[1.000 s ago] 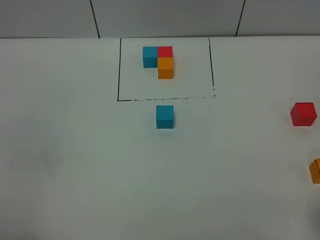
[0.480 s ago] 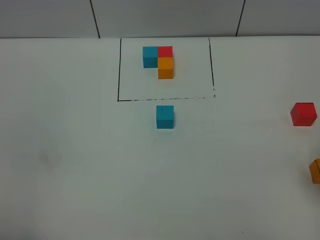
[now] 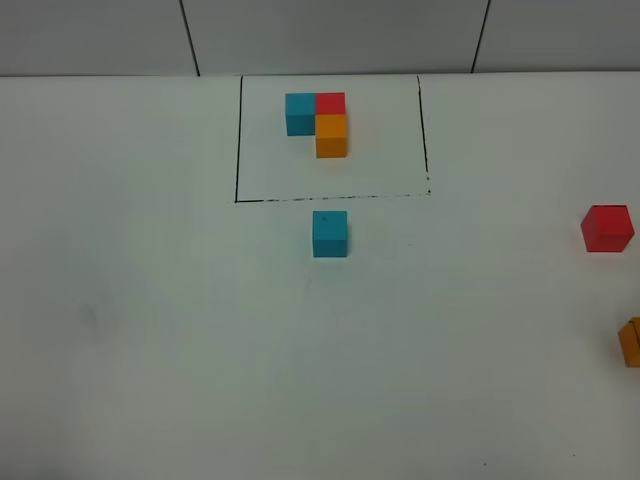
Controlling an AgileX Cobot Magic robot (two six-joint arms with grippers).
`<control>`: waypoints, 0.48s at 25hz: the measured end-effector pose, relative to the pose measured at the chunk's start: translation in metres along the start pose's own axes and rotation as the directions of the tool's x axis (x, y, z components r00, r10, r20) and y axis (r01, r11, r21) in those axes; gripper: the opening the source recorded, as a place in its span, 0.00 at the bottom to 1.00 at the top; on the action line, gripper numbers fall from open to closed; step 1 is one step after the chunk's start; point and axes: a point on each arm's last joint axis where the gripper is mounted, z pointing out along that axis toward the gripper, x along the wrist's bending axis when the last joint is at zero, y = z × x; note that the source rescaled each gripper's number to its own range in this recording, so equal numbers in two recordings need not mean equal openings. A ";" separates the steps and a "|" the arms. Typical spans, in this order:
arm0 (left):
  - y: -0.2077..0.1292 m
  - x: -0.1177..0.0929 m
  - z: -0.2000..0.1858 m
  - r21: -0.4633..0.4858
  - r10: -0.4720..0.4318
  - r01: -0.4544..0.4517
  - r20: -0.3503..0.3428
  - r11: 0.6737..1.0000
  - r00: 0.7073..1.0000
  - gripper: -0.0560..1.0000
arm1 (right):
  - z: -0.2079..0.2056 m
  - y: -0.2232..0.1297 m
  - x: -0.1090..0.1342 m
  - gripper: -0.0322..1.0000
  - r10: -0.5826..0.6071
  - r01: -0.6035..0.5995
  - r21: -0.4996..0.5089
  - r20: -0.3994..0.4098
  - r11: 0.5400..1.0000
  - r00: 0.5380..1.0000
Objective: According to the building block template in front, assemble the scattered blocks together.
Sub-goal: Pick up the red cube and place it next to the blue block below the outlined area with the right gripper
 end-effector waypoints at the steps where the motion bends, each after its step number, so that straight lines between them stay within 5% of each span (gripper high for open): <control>1: 0.000 0.000 0.000 0.000 0.000 0.000 0.000 1.000 1.000 0.53 | 0.000 0.000 0.000 1.00 0.004 -0.004 -0.001 -0.005 1.000 1.000; 12: 0.000 0.000 0.000 0.000 0.000 0.000 0.000 1.000 1.000 0.53 | 0.013 0.007 0.000 1.00 0.008 -0.008 0.013 -0.015 1.000 1.000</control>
